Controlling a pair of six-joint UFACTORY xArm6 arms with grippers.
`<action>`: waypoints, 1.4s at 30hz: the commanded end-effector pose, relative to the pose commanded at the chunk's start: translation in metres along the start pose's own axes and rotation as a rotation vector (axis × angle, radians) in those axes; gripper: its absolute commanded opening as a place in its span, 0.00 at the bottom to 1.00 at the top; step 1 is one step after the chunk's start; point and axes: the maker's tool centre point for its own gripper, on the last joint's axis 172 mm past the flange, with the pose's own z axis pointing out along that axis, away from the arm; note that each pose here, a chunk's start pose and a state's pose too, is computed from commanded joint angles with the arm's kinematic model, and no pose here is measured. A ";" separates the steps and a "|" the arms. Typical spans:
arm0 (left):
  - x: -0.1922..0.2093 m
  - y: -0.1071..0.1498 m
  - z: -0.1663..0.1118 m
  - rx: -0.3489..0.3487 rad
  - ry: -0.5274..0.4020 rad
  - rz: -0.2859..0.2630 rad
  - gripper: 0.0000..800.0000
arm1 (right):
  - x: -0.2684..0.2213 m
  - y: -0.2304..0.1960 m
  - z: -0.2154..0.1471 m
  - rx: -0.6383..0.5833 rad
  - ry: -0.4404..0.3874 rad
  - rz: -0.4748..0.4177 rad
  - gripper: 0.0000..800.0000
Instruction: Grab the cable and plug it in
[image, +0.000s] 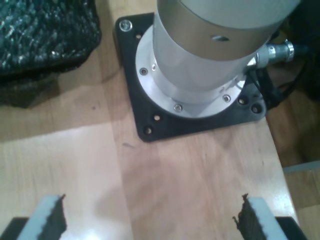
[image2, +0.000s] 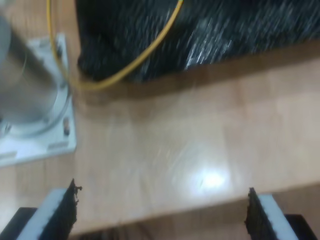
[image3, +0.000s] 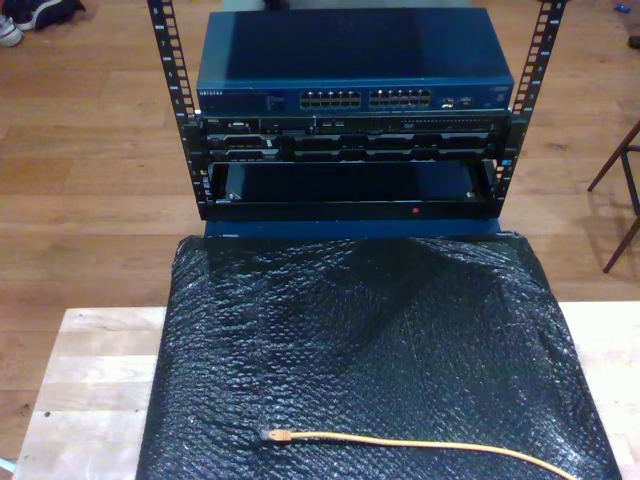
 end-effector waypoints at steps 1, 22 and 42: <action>0.002 -0.004 0.001 0.001 0.004 -0.001 1.00 | 0.004 0.003 0.000 0.003 0.003 0.004 0.99; 0.046 -0.069 -0.002 -0.044 0.020 -0.098 1.00 | 0.075 0.046 0.035 0.103 0.029 0.014 0.99; 0.081 -0.105 0.011 -0.069 0.041 -0.226 1.00 | 0.156 0.076 0.102 0.141 -0.029 -0.041 0.99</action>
